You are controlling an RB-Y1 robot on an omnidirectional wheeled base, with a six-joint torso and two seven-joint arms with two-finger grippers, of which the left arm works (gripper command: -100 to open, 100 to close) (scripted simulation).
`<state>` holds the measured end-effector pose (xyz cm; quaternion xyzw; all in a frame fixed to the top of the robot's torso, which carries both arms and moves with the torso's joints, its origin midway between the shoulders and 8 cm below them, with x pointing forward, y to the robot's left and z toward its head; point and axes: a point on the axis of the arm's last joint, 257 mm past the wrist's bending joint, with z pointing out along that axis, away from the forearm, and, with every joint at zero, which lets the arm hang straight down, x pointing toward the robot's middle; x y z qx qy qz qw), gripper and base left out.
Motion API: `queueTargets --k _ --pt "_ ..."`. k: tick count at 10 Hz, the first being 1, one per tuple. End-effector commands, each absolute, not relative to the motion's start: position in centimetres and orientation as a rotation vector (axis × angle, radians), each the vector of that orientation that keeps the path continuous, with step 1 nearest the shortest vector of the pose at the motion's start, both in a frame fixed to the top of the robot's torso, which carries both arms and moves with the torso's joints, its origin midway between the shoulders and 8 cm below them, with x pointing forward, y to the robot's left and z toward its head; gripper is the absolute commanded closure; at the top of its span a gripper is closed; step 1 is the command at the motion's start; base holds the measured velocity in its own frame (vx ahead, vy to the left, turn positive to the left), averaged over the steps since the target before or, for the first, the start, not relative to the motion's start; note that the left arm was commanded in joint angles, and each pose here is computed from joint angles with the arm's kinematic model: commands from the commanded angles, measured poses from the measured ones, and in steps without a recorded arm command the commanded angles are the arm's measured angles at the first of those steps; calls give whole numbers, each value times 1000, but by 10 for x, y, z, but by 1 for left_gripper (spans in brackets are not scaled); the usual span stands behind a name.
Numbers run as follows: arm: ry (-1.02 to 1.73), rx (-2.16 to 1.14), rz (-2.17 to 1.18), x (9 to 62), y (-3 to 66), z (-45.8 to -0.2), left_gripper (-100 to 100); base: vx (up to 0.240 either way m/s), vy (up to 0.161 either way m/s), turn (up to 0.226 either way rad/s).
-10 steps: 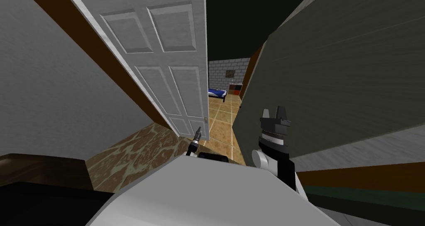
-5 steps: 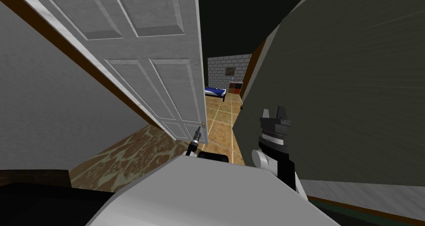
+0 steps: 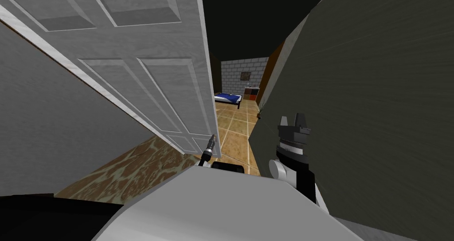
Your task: Push the door open
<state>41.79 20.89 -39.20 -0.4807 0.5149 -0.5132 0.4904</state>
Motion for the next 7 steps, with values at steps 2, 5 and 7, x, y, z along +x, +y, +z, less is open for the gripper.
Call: queueTargets --k 2,5,7 --pt "1251 -1167 -1247 418 209 -392 100 -23 4 -14" --pt "1251 -1167 -1247 418 209 -392 100 -12 2 -1" --pt "1249 -1171 -1224 419 220 -394 100 49 -17 17"
